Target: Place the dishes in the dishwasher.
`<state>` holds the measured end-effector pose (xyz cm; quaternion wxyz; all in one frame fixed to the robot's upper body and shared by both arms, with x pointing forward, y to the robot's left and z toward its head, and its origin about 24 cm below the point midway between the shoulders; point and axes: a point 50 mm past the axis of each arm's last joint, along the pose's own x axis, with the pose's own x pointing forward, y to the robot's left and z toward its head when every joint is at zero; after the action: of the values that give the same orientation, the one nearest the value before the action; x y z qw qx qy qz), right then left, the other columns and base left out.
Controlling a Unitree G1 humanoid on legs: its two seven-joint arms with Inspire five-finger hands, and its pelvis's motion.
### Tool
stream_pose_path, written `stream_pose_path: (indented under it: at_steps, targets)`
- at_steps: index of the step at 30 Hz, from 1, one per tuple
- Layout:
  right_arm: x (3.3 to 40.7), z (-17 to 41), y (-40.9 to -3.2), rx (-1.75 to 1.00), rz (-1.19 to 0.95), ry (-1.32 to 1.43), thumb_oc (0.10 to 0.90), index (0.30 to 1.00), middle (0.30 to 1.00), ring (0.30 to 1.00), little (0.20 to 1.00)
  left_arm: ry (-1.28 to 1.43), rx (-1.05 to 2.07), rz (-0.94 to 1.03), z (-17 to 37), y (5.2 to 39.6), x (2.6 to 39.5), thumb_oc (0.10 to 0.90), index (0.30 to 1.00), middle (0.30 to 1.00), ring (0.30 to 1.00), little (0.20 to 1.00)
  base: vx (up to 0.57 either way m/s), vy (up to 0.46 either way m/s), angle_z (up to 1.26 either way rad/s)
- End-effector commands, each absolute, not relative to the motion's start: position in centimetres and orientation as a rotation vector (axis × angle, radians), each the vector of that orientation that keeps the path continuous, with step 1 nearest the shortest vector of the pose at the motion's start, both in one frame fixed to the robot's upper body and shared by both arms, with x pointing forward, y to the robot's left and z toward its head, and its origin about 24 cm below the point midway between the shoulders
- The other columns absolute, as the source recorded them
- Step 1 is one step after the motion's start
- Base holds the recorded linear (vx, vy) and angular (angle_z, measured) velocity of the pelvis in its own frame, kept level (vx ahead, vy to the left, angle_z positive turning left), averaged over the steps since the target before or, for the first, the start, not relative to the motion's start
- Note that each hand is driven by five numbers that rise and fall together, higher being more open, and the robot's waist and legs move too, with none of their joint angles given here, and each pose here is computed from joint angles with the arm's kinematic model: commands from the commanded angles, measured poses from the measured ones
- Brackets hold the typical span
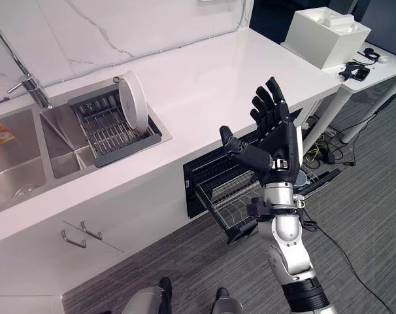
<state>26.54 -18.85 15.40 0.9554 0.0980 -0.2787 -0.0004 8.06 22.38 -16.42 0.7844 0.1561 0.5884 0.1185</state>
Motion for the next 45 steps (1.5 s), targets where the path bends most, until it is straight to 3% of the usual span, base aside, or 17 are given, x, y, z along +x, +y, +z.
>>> stream_pose_path:
  at_steps: [1, 4, 14, 26, 41, 45]
  targets:
    - [25.4, 20.6, -18.2, 0.234, 0.09, -0.828, 0.8, 0.9, 0.9, 0.9, 0.9, 1.279, 0.493, 0.283, -16.1, 24.4, 7.1, 0.8, 0.9, 0.9, 0.9, 0.9, 0.0, 0.0, 0.0]
    - [25.5, 20.7, -17.8, 0.234, 0.099, -0.829, 0.8, 0.9, 0.9, 0.9, 0.9, 1.142, 0.712, 0.178, -15.3, 25.0, 9.0, 0.8, 0.9, 0.9, 0.9, 0.9, 0.0, 0.0, 0.0]
    - [25.5, 20.6, -17.3, 0.192, 0.109, -0.847, 0.8, 0.9, 0.9, 0.9, 0.9, 0.915, 0.875, 0.157, -13.5, 25.2, 13.2, 0.8, 0.9, 0.9, 0.9, 0.9, 0.01, 0.017, -0.03]
    - [25.2, 21.2, -16.9, 0.067, 0.123, -0.914, 0.8, 0.9, 0.9, 0.9, 0.9, 0.809, 1.155, 0.006, -12.9, 25.0, 14.8, 0.8, 0.9, 0.9, 0.9, 0.9, 0.0, 0.001, 0.01]
    - [25.3, 20.5, -16.7, 0.088, 0.133, -0.896, 0.8, 0.9, 0.9, 0.9, 0.9, 0.682, 1.166, 0.119, -11.6, 25.8, 16.5, 0.8, 0.9, 0.9, 0.9, 0.9, 0.0, -0.002, 0.0]
    - [25.3, 20.3, -16.8, 0.097, 0.13, -0.891, 0.8, 0.9, 0.9, 0.9, 0.9, 0.636, 0.996, 0.233, -11.0, 25.4, 17.5, 0.8, 0.9, 0.9, 0.9, 0.9, 0.01, -0.005, 0.0]
